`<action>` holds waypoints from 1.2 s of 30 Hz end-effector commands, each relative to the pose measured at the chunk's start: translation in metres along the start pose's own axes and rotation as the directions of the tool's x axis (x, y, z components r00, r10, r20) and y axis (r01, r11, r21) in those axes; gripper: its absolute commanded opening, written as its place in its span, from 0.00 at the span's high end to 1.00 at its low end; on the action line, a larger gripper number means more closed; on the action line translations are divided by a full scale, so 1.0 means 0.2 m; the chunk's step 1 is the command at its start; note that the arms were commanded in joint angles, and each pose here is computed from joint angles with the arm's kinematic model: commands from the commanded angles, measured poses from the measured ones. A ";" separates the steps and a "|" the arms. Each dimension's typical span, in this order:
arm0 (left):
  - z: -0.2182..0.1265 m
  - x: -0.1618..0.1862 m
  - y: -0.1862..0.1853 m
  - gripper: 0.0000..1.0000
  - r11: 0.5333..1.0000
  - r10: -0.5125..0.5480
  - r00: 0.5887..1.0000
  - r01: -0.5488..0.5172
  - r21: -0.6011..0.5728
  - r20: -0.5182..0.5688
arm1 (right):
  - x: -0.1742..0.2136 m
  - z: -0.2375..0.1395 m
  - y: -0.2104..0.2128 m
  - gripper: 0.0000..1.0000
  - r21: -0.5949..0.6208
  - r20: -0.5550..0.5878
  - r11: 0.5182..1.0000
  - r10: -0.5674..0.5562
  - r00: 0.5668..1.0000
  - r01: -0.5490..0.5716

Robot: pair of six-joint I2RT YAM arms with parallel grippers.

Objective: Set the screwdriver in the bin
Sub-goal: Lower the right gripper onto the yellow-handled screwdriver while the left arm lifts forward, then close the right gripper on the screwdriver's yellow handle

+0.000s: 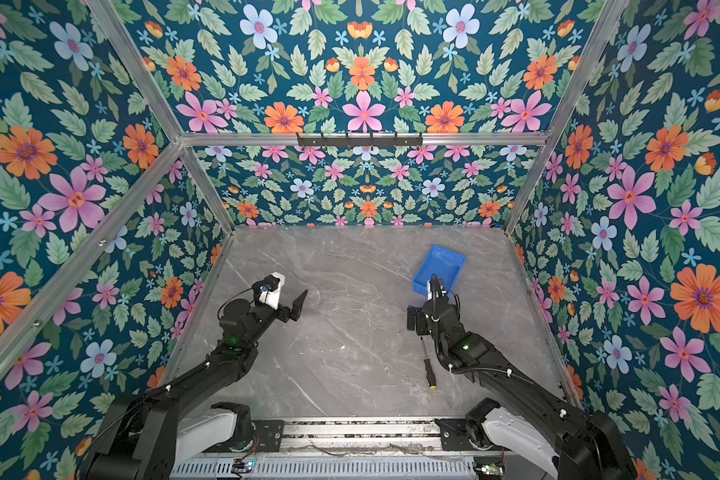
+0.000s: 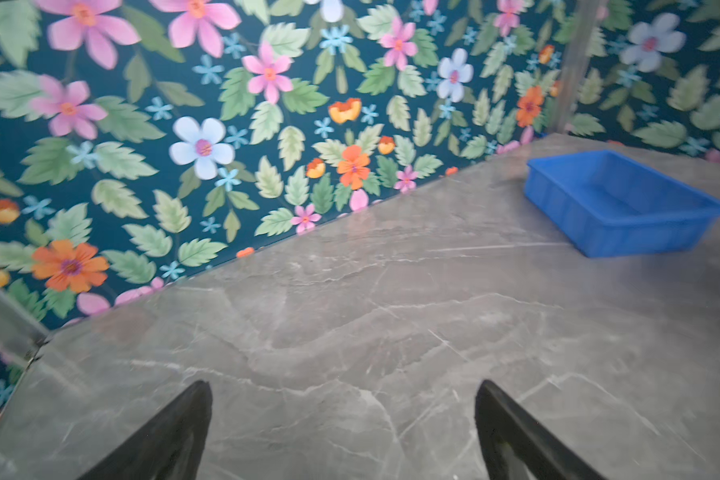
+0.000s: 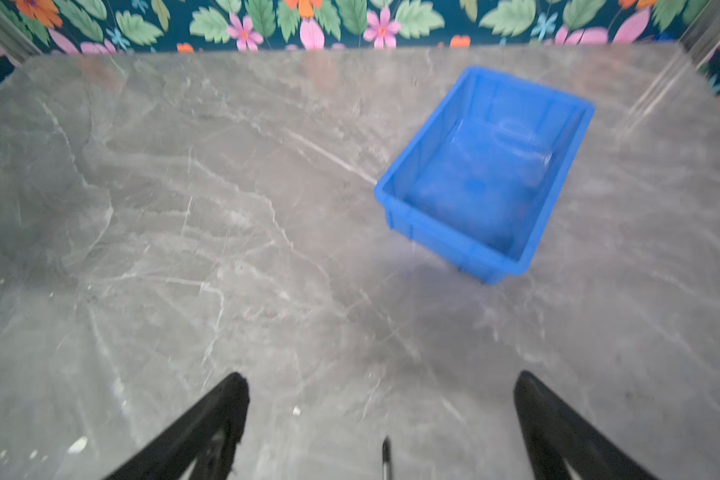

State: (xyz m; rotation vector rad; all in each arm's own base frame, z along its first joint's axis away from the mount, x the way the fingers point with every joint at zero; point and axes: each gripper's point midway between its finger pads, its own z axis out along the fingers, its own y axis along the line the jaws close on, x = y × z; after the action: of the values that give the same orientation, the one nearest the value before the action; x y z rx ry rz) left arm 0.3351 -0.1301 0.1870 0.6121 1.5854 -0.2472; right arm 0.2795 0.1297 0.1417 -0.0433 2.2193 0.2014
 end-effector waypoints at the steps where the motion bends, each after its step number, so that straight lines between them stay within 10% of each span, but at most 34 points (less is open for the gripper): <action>1: -0.03 0.03 -0.27 0.00 0.949 0.132 0.991 -0.135 0.284 0.029 | 0.26 -0.04 -0.04 0.01 0.062 -0.204 0.992 0.124 0.971 -0.114; 9: -0.11 0.01 -0.56 0.00 0.781 0.189 0.973 -0.231 0.581 0.133 | 0.59 -0.10 -0.08 0.01 0.161 -0.443 0.965 0.257 0.859 -0.205; 22: -0.18 0.06 -0.82 0.00 0.642 0.195 0.975 -0.209 0.738 0.107 | 0.77 -0.09 -0.13 0.02 0.218 -0.588 0.973 0.192 0.786 -0.074; 36: -0.18 0.12 -0.86 0.00 0.621 0.215 0.973 -0.201 0.758 0.081 | 0.84 -0.05 -0.11 0.62 0.224 -0.639 0.972 0.198 0.743 -0.067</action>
State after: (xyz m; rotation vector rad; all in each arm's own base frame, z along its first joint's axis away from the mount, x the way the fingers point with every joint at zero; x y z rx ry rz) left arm 0.2172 -0.2490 0.1350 1.4460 1.3664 -0.7625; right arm 0.1727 0.1111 0.0124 0.1641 2.9436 0.0368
